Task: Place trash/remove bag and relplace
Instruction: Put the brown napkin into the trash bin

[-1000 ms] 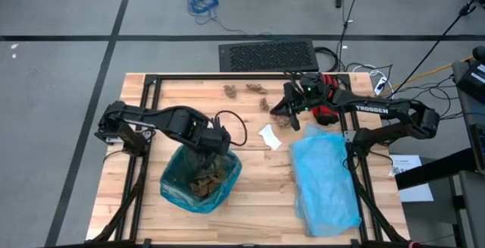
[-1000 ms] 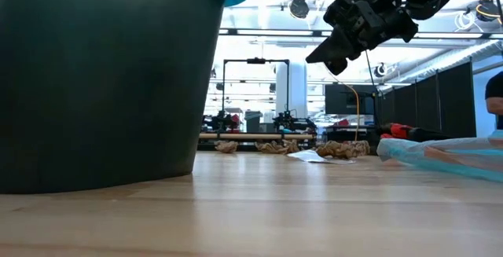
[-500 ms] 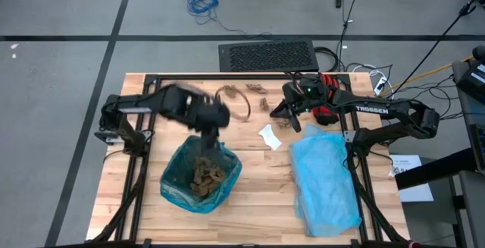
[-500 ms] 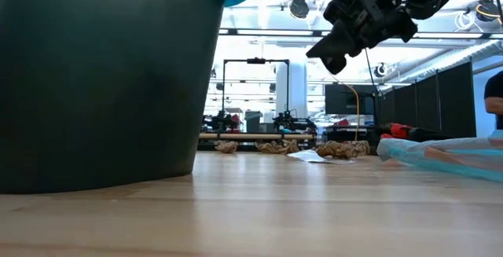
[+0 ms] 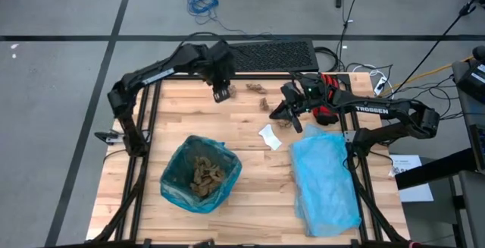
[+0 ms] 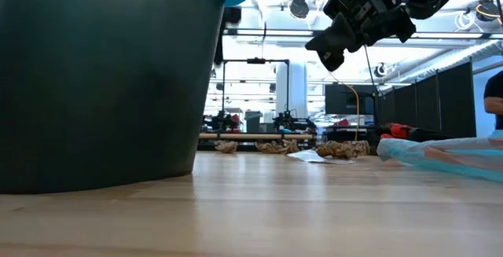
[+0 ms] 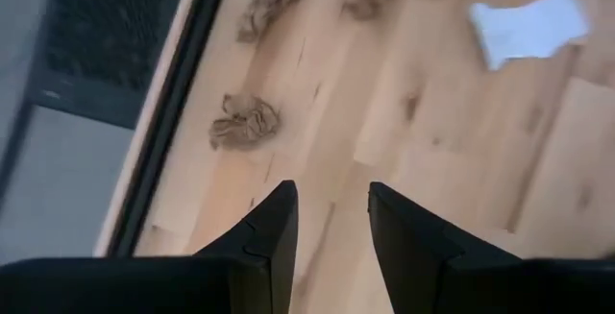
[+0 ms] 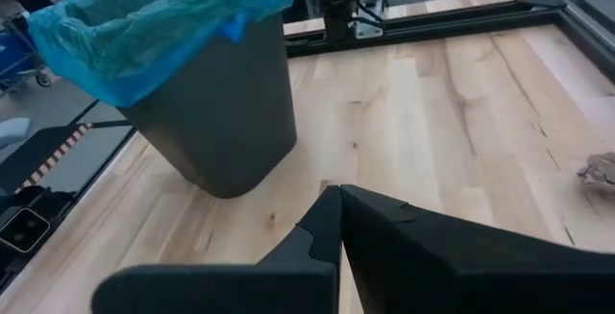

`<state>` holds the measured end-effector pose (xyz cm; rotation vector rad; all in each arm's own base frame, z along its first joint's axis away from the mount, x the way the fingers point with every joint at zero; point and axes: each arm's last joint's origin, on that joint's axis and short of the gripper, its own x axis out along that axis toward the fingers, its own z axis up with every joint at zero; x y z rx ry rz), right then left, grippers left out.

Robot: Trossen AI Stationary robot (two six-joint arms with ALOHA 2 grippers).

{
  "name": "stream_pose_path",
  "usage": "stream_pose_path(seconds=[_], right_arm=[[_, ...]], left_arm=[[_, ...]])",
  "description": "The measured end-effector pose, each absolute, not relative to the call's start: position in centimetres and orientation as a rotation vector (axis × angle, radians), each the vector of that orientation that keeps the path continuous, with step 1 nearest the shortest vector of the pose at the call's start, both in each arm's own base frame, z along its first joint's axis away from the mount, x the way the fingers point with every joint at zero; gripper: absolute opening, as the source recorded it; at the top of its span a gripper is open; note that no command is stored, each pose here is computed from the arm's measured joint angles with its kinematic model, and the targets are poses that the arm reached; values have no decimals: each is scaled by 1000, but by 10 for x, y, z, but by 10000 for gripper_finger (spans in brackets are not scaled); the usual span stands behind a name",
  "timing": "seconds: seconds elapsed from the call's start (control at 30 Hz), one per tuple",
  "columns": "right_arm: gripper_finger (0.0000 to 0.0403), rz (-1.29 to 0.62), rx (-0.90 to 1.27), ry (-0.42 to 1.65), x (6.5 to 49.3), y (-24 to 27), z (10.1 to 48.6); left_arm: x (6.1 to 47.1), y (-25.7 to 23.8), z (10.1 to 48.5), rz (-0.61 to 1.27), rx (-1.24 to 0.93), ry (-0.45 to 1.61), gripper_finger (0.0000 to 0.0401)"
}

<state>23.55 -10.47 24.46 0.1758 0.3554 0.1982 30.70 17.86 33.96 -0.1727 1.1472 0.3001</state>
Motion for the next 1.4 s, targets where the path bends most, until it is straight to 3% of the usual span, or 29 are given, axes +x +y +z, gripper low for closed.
stream_pose_path(seconds=[0.3, 0.73, 0.97, 1.2, 1.4], right_arm=[[43, 142, 159, 348, 236, -107, 246], [84, 139, 184, 349, 236, -107, 246], [84, 139, 189, 350, 236, -107, 246], [84, 140, 189, 350, 236, -107, 246], [84, 141, 183, 349, 236, -107, 246]], left_arm=[[332, 228, 248, 275, -203, 1197, 126], [355, 249, 168, 316, -148, 1345, 126], [356, 258, 156, 337, -118, 1351, 120], [351, 259, 160, 415, -35, 1434, 14], [351, 243, 196, 402, -5, 1384, 5]])
